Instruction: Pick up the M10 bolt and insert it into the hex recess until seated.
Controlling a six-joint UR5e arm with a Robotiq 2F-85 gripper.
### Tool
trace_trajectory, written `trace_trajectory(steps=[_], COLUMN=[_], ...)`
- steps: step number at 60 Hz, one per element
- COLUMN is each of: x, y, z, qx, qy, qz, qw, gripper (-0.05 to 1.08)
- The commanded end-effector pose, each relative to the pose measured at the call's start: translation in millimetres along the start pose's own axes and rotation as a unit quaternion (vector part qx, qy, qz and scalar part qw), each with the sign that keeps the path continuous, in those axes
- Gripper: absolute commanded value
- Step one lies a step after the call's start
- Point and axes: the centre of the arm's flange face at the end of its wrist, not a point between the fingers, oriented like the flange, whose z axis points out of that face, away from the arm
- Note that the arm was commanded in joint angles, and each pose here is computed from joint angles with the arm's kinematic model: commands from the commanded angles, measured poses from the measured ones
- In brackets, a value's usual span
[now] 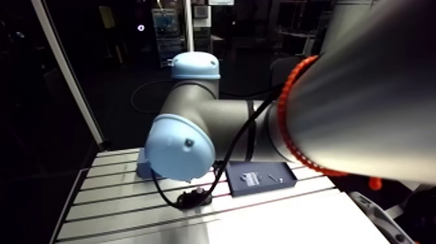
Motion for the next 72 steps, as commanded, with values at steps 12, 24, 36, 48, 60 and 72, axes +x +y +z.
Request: trace_trajectory(steps=[12, 24, 36, 48, 60, 72], x=[-8, -8, -12, -14, -14, -14], y=[-4, -4, -6, -8, -8, -8], z=[12, 13, 22, 24, 24, 23], qx=[0.0044, 0.0045, 0.006, 0.0063, 0.0062, 0.0058], qy=[-0.015, -0.015, -0.022, -0.025, -0.025, -0.023], qz=[-0.002, -0.002, -0.003, -0.004, -0.004, -0.004], qw=[1.0, 1.0, 1.0, 1.0, 1.0, 1.0], gripper=[0.3, 0.32, 0.37, 0.41, 0.43, 0.45])
